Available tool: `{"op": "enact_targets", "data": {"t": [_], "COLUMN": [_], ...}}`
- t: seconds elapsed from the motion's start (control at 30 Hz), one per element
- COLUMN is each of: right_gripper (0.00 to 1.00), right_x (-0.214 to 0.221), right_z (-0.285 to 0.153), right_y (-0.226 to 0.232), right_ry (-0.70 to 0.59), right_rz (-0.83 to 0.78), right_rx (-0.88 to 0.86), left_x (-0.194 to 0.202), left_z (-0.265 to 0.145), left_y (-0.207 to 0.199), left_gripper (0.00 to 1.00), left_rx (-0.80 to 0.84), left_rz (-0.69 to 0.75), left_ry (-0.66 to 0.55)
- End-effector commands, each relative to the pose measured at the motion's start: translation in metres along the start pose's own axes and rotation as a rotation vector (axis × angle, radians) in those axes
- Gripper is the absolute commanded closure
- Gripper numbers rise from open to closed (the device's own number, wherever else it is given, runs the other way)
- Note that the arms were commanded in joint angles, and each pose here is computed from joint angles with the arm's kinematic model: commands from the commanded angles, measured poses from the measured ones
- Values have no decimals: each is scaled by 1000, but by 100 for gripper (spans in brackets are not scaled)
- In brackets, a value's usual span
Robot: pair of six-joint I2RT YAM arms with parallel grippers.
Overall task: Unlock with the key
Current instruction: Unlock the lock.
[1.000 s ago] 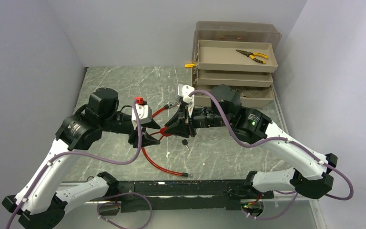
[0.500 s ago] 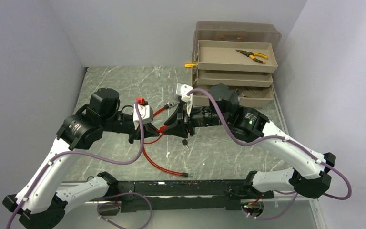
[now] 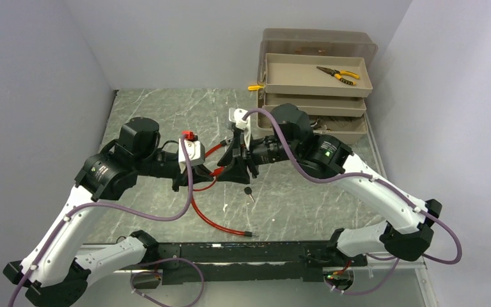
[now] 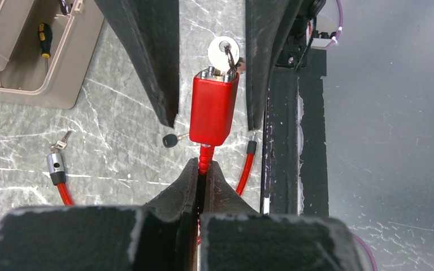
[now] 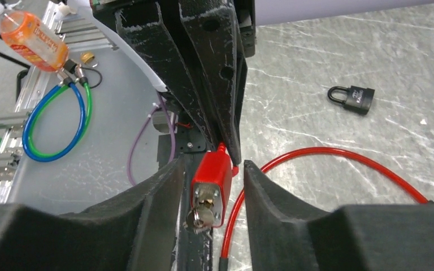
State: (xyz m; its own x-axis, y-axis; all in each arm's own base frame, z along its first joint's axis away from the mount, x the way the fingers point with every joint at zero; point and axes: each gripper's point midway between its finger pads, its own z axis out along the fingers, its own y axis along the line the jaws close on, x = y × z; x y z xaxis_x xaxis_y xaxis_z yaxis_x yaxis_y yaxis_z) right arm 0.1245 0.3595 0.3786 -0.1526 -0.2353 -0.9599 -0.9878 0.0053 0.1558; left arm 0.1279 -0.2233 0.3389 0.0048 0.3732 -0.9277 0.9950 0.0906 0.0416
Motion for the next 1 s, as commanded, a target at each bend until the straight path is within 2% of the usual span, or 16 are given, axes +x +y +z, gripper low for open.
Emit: {"op": "enact_targets", "data": {"t": [0.0,0.17,0.2,0.5,0.63,0.77,0.97], "right_gripper": [58,98,100,100,100,100,100], "right_x": [-14,-18,-20,-45,-39,-44,-42], "right_z": [1,0,-2,-35,-45,-67,-77], "right_y": [9,6,5,-3,-6,-6,-6], "right_ry": [0,-15,-26,-252,-333,-405,-380], "right_rz": [-20,-28,-34,-51,-37,-52,-58], "right_rx": [-70,-49,-29,71,118,179,213], "left_x": [-20,-13,-11,7,12,26,41], "left_z": [-6,-6,-6,-8,-11,-15,-15], "left_y": [4,4,5,7,6,3,5], "left_gripper": [100,100,100,100,100,100,100], "left_rx": [-22,-29,-34,-64,-72,-64,-63], "left_rz": [60,64,65,79,88,88,59], "left_ry": [-45,-29,-23,25,45,111,181]}}
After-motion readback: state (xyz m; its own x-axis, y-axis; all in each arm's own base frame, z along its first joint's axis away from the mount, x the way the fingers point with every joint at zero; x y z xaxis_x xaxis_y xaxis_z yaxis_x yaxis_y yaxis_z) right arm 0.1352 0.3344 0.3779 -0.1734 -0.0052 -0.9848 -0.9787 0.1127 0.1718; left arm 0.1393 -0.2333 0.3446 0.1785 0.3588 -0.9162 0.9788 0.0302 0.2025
